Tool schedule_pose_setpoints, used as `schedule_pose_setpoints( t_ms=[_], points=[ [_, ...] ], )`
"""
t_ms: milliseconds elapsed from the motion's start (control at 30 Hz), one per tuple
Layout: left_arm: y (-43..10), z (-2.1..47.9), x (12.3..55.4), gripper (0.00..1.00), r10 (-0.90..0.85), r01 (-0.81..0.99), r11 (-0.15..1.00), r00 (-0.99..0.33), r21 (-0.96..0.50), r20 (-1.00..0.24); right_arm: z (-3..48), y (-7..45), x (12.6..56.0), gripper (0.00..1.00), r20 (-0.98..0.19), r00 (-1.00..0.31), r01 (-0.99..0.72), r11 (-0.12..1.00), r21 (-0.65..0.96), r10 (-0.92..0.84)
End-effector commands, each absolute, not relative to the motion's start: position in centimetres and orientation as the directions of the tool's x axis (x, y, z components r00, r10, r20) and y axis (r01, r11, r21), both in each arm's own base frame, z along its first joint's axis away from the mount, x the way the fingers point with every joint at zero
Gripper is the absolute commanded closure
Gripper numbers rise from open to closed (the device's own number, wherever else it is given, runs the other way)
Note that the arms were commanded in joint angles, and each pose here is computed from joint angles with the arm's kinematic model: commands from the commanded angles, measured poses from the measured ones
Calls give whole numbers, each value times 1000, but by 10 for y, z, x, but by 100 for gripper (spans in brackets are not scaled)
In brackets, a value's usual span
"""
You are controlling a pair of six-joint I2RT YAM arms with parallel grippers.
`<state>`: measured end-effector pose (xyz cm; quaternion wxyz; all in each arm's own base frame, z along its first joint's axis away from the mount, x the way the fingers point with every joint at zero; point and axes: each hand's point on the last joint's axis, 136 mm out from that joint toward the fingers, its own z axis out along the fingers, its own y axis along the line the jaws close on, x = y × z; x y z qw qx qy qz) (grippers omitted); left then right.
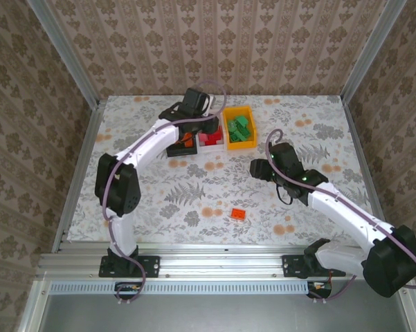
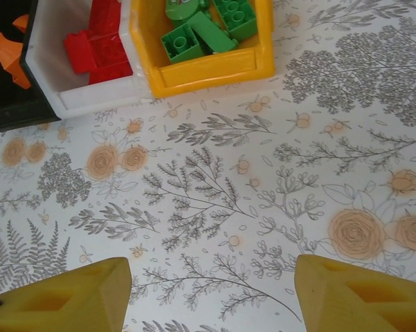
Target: Sort the legos into containers by color
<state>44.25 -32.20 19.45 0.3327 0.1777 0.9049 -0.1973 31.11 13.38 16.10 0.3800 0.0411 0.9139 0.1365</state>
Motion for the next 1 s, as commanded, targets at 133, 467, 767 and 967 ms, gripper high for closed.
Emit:
schedule_pose_setpoints(
  t_ms=[133,467,767,967],
  points=[
    [-391,168,456,76,230,546,750,-744,-373,-627,157,98,294,35,-688,-666,106,949,296,288],
    [-433,150,469,69,285,633,693,-680,-346,-676,153,98,286,35,-690,-669,78,950,303,275],
    [-433,127,491,46,299,600,742,-696,-300,-653,151,101,285,34,-684,-683,61,952,299,258],
    [-427,139,490,40,294,595,747,-697,-298,-654,157,107,279,34,-674,-699,21,949,314,239]
  ],
)
